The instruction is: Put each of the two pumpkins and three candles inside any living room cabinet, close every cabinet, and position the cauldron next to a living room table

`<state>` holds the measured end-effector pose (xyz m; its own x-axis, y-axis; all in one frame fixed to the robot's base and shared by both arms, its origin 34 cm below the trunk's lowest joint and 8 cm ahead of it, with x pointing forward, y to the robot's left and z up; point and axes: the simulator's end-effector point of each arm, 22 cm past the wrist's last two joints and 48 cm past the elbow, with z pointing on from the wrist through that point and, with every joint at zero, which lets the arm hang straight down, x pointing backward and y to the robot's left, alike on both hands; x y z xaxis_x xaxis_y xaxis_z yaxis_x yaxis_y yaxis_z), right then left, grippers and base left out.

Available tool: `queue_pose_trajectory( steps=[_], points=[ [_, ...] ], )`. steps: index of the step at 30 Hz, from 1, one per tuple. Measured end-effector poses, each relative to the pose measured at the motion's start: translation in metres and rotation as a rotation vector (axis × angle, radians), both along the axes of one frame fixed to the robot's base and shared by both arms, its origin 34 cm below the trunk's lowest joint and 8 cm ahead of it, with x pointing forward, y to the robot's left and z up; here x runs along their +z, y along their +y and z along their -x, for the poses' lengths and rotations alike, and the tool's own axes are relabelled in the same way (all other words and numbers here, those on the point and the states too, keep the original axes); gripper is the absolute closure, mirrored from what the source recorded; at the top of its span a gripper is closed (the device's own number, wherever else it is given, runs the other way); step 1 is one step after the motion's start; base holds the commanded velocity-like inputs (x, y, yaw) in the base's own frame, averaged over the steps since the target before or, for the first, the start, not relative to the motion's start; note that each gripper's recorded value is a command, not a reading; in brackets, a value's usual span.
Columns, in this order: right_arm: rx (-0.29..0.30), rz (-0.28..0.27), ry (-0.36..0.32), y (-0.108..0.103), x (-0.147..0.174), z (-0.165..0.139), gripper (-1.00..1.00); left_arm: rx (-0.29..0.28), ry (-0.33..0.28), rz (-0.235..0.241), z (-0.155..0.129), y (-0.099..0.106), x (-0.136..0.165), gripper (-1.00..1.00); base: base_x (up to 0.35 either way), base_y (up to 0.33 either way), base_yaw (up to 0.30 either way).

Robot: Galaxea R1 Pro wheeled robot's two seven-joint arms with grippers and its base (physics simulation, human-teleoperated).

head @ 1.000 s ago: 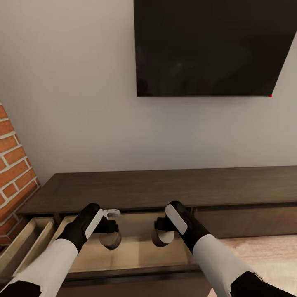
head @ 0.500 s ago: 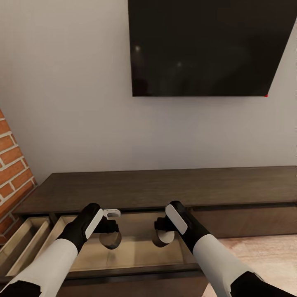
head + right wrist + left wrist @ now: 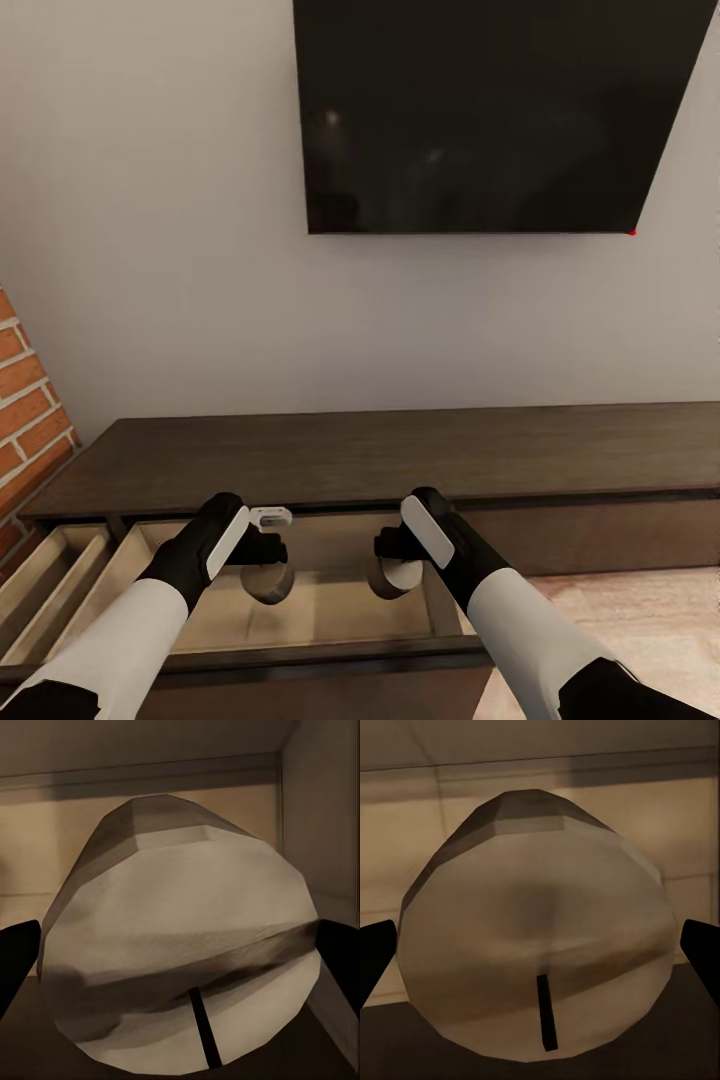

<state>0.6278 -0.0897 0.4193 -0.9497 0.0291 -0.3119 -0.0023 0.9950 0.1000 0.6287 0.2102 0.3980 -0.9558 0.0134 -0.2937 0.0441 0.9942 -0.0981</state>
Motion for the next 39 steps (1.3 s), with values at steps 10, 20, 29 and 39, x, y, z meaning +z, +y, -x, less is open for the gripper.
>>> queue_pose_trajectory(
  steps=[10,20,29,39],
  points=[
    [-0.001,0.0,0.021,0.0,-0.012,0.002,1.0,0.0,0.02,-0.003,0.002,0.001,-0.012,1.0,0.0,-0.008,0.0],
    [-0.001,0.0,0.062,0.0,-0.035,0.006,1.0,-0.001,0.06,-0.001,0.007,0.0,-0.035,1.0,0.0,0.0,0.0],
    [-0.001,0.0,0.098,0.0,-0.056,0.011,1.0,0.0,0.086,0.0,0.01,0.0,-0.055,1.0,0.0,0.0,0.0],
    [-0.001,0.007,0.095,-0.001,-0.058,0.01,1.0,-0.002,0.073,0.003,0.006,-0.002,-0.052,1.0,0.0,0.0,0.0]
  ],
)
